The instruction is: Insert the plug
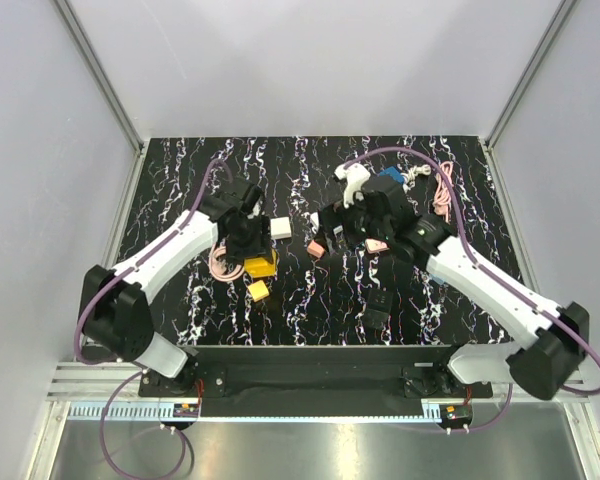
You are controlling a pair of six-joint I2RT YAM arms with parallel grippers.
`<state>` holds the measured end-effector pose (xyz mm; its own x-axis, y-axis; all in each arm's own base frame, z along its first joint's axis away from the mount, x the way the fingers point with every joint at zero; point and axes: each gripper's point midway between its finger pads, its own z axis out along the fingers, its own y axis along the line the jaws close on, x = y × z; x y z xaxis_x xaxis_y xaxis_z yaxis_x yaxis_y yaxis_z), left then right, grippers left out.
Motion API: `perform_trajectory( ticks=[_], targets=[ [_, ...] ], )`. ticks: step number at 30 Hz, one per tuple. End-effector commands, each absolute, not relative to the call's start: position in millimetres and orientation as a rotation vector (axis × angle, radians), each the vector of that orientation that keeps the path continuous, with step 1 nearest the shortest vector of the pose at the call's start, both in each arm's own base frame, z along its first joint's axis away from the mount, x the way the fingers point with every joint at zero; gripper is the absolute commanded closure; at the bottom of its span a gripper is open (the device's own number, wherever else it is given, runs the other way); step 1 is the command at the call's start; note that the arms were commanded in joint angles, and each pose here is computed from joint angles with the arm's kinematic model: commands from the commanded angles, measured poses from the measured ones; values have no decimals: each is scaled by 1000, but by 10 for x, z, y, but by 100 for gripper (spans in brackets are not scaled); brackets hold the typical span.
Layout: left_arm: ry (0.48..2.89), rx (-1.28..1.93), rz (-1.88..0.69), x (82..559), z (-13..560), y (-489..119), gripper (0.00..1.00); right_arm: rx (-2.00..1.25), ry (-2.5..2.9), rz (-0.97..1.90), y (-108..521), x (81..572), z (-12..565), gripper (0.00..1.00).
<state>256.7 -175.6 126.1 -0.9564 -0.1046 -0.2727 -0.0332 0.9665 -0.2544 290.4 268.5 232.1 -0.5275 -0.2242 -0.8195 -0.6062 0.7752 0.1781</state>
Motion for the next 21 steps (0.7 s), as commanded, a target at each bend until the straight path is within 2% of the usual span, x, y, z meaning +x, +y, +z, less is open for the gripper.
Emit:
perform_trajectory(
  ticks=[1, 4, 13, 18, 21],
  targets=[
    [2767, -21, -353, 2706, 1434, -1840, 99, -684, 2064, 673, 2740, 2637, 2359, 0],
    [2789, 10, -275, 2705, 1415, -1756, 91, -681, 2110, 620, 2723, 2592, 2205, 0],
    [2841, 82, -165, 2633, 1057, -2208, 93, -545, 2172, 586, 2612, 2579, 2129, 0],
    [2881, 139, -131, 2634, 835, -2388, 80, -541, 2182, 521, 2478, 2557, 2129, 0],
    [2899, 163, -159, 2644, 761, -2479, 61, -552, 2197, 489, 2436, 2555, 2084, 0]
  ],
)
